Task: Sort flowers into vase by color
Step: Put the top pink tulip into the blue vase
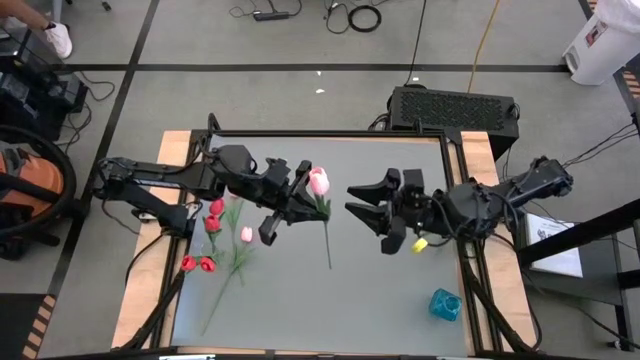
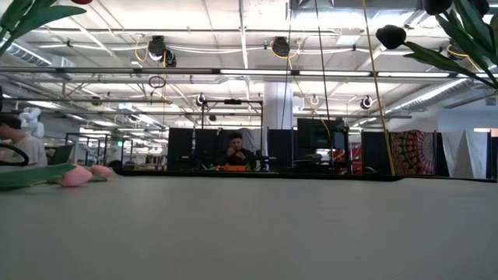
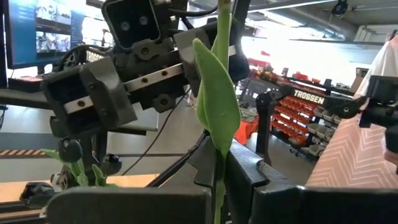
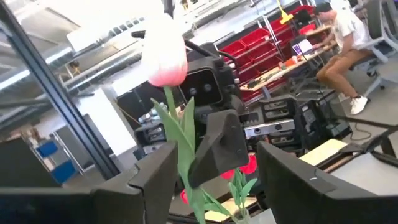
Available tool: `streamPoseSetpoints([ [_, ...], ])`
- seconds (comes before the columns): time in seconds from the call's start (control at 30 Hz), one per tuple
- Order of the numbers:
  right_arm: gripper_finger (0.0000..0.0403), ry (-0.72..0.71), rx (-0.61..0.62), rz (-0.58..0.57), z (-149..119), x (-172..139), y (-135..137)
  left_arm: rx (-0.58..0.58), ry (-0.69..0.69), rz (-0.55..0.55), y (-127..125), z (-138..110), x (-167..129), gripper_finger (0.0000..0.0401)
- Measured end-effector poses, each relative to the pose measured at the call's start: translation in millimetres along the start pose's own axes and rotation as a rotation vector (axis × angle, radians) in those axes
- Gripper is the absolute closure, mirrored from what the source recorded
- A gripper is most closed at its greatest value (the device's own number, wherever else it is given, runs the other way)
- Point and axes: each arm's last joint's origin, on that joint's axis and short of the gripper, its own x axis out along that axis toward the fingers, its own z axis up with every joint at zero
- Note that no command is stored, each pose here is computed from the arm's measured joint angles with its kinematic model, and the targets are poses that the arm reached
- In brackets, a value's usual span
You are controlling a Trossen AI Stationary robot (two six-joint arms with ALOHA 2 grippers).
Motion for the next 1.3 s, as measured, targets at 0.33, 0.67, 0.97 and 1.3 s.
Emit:
streamPoseSetpoints([
  [0.33,0.0192,-0.035,0.007,0.033,-13.1,23.5,-4.1,-0.015,0.033,0.005,2.2,-8.6,6.9,0.0381],
  [0.67,0.0192,-0.014,-0.017,0.019,-24.4,31.5,-6.3,-0.041,0.089,0.02,8.9,-23.2,16.9,0.0381],
  [0.97,0.0194,-0.004,-0.024,0.015,-26.0,31.8,-6.7,-0.041,0.086,0.018,9.2,-24.0,18.1,0.0381],
  [1.3,0.0291,0.008,-0.023,0.04,-26.4,31.6,-5.6,-0.04,0.083,0.037,9.8,-23.8,17.9,0.0381],
])
